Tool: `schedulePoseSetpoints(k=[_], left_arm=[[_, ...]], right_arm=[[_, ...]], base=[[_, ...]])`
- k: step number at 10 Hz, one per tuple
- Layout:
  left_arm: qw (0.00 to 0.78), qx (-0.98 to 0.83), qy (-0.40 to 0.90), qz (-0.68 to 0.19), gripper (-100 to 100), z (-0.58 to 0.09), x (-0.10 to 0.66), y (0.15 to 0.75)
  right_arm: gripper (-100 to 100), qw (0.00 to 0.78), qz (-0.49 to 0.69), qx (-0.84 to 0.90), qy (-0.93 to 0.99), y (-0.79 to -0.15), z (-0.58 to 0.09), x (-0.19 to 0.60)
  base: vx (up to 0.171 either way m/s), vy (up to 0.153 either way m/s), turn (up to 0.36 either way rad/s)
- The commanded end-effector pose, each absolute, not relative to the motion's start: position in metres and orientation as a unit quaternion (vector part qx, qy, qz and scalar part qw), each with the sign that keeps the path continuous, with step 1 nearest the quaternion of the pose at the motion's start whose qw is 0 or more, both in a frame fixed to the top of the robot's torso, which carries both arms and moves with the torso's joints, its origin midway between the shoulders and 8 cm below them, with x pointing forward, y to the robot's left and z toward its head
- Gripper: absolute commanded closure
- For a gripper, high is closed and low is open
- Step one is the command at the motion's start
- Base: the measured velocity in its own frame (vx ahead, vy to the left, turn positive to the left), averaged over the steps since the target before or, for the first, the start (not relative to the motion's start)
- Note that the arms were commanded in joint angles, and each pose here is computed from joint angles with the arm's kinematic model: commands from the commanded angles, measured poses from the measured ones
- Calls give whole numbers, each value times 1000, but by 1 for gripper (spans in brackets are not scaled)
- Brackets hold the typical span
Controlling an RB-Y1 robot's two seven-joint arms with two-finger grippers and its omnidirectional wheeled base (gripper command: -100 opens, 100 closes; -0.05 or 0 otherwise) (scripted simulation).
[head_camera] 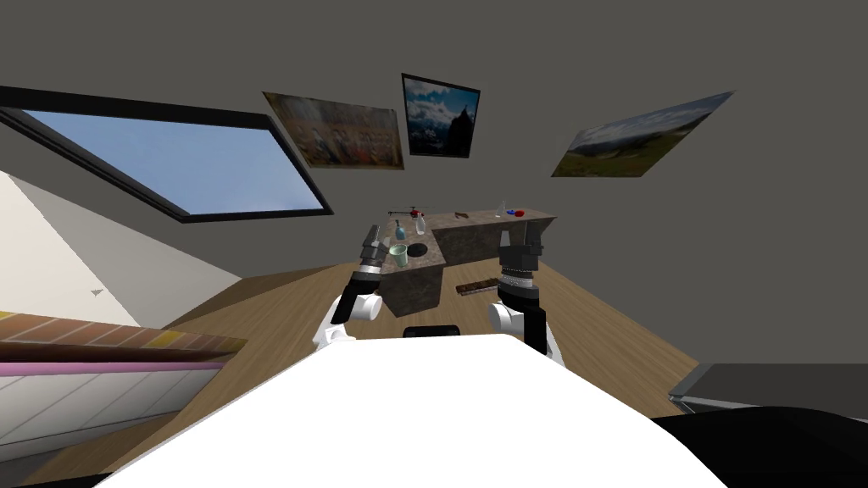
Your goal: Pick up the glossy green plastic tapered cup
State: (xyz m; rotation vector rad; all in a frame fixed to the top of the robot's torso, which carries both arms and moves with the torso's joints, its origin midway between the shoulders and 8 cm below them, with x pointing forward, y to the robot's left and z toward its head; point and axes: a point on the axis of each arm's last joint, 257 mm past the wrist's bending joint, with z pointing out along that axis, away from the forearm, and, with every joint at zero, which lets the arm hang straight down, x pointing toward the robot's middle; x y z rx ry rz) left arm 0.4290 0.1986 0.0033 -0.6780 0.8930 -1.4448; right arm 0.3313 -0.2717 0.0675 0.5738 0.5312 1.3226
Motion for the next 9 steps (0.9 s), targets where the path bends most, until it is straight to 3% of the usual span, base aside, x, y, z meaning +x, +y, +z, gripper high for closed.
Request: schedulePoseSetpoints(k=[1, 9], left_arm=[[601, -297, 394, -629, -100, 3, 439, 193], [526, -330, 459, -635, -100, -21, 506, 145]], right_arm=[[0, 719, 598, 259, 240, -272, 67, 331], [0, 719, 598, 259, 240, -272, 67, 331]], base=[[-17, -27, -23], [-19, -27, -33]])
